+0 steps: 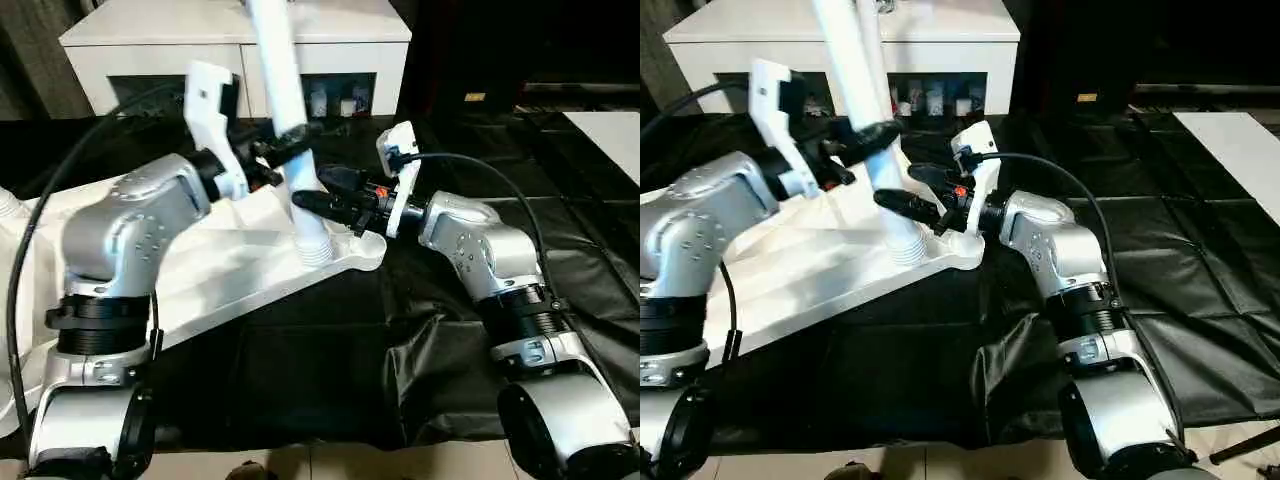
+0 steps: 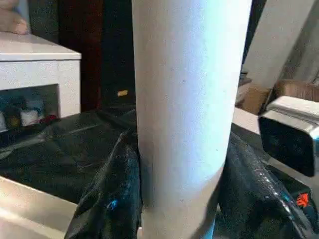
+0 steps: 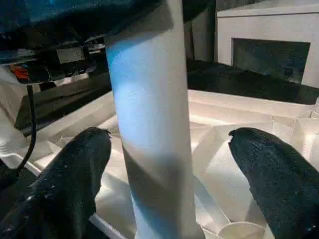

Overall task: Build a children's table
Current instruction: Rotate leg to tighten

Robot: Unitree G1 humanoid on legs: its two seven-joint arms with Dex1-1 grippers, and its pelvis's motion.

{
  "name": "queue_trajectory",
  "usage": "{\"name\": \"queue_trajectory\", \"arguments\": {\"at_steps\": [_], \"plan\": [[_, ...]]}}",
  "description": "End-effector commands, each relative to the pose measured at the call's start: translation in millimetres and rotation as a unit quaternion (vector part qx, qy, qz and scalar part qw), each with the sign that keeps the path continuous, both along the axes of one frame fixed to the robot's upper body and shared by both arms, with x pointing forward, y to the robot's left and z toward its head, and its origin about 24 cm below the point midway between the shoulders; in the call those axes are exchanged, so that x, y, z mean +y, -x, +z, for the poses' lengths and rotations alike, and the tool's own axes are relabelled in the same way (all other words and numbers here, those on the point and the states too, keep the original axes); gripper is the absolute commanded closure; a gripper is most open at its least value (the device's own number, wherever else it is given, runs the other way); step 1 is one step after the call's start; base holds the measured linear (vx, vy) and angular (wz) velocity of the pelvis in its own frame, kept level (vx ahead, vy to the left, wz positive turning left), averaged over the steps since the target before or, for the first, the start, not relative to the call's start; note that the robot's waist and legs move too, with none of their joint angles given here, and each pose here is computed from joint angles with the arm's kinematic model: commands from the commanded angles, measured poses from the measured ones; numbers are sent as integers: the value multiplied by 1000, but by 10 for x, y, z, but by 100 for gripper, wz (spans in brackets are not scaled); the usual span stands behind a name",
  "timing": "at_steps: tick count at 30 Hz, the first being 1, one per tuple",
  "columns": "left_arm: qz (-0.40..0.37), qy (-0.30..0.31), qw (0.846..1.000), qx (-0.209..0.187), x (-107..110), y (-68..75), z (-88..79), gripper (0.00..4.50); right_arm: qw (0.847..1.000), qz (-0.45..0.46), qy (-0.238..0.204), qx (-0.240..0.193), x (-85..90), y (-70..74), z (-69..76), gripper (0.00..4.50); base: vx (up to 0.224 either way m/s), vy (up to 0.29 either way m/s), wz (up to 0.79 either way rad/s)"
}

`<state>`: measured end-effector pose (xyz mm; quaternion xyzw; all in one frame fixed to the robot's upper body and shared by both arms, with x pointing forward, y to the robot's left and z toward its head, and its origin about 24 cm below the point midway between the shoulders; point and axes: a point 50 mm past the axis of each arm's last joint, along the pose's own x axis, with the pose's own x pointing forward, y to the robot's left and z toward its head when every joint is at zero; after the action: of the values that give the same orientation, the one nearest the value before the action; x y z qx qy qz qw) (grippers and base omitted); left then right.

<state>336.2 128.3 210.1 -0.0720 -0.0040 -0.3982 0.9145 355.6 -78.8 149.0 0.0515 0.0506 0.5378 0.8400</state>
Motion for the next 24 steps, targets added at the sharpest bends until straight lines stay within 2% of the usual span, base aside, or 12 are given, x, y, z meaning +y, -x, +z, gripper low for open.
{"name": "queue_trajectory", "arguments": {"at_steps": [1,8,17,24], "plan": [[-14,-12,1000,-16,-50,23,51,270,1000,14,22,0,-14,32,-23,10,0,0,0],[-45,-25,999,-18,-122,32,51,270,997,56,55,17,-8,61,-61,10,0,0,0],[-67,-31,997,-20,-149,47,51,270,995,78,67,16,-13,47,-44,10,0,0,0],[-103,-49,993,-29,-219,90,42,270,992,90,87,18,17,40,-85,10,0,0,0]]}}
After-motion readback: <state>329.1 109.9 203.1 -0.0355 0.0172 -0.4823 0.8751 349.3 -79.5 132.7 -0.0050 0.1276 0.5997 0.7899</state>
